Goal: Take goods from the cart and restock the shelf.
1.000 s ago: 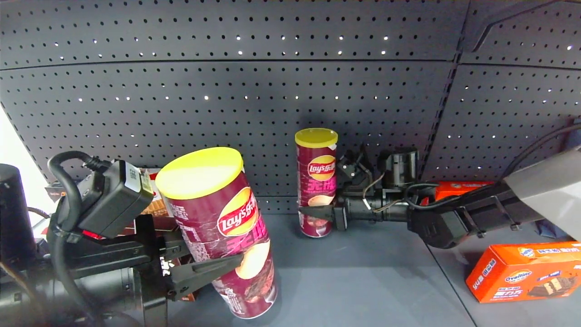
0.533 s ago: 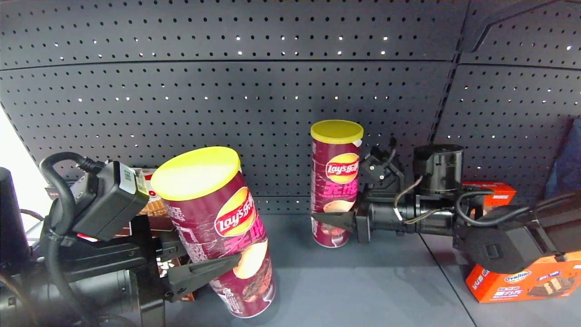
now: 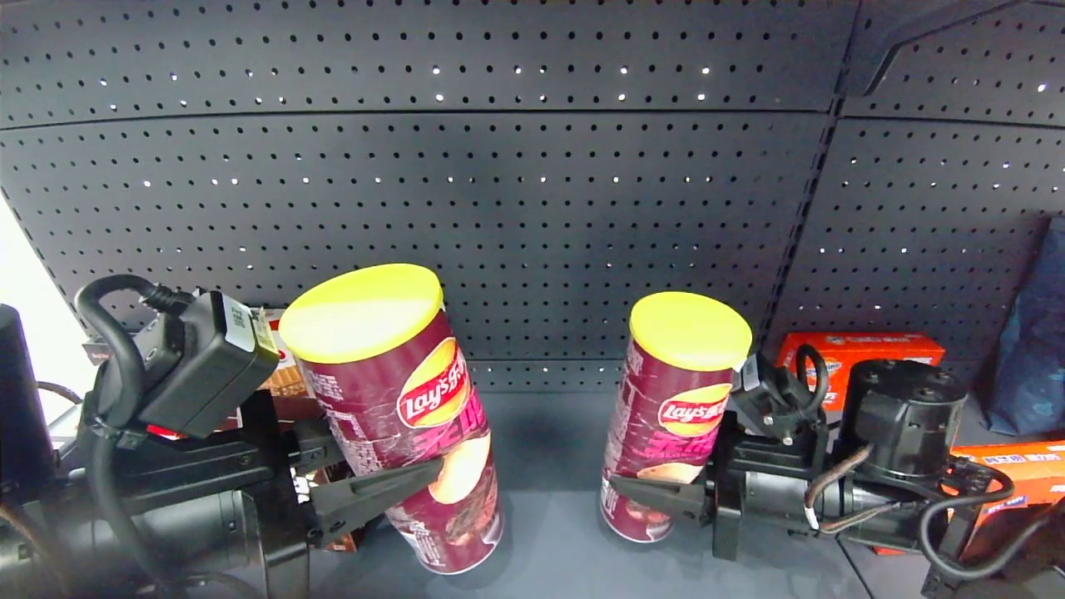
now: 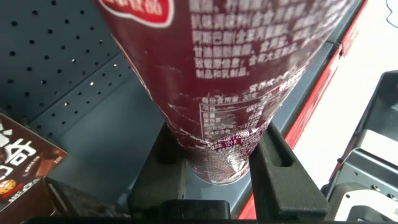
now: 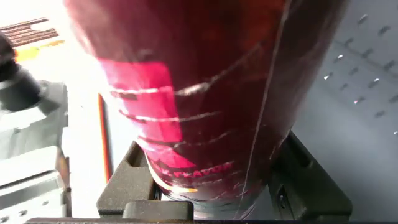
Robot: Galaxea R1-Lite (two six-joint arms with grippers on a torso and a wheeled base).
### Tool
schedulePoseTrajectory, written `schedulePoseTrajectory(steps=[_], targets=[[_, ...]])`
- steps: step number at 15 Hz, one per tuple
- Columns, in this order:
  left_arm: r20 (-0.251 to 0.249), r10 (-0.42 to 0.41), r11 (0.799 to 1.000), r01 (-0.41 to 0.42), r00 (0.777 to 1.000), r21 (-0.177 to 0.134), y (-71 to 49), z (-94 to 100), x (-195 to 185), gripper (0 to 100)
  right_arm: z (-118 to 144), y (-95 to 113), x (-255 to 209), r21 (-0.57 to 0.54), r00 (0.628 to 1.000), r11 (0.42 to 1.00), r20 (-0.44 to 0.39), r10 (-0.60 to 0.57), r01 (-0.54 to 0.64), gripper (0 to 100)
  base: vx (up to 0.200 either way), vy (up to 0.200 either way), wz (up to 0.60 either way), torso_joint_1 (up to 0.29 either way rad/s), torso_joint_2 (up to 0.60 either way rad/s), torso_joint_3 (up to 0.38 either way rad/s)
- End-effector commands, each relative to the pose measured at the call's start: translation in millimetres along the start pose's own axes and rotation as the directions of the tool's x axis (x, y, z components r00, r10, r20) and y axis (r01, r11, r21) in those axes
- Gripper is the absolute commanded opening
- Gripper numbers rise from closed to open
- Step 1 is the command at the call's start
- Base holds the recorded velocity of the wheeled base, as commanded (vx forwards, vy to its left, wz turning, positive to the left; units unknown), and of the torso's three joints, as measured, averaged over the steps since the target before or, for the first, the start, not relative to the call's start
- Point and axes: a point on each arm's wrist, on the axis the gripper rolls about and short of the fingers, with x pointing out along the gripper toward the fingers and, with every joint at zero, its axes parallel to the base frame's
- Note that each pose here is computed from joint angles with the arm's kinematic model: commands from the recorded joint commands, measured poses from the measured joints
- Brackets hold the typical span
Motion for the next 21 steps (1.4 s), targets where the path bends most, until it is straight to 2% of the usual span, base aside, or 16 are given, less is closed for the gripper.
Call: schedulePoseTrajectory(steps=[1,7,11,21], targets=[[-0.003,-0.015,1.0,0.015,1.0,0.003,-3.1,0.0,2.0,0,-16.9,5.6,1.8,0.041,0.999,0.999,-0.044,0.021,-0.019,0,0.0,0.0,0.0,0.0,0.0,0.0],[0.003,-0.014,1.0,0.014,1.0,0.004,-2.4,4.5,3.8,0,-30.2,5.3,15.8,0.081,0.997,0.996,-0.06,0.042,-0.037,0,0.0,0.0,0.0,0.0,0.0,0.0],[0.0,-0.013,1.0,0.013,1.0,0.003,-2.6,2.8,3.1,0,-33.8,18.3,34.9,0.123,0.999,0.992,-0.042,0.034,-0.028,0,0.0,0.0,0.0,0.0,0.0,0.0],[-0.01,-0.014,1.0,0.014,1.0,-0.002,-2.9,-0.6,2.7,0,-36.7,6.0,28.6,0.127,0.999,0.992,-0.048,-0.006,0.012,0,0.0,0.0,0.0,0.0,0.0,0.0]])
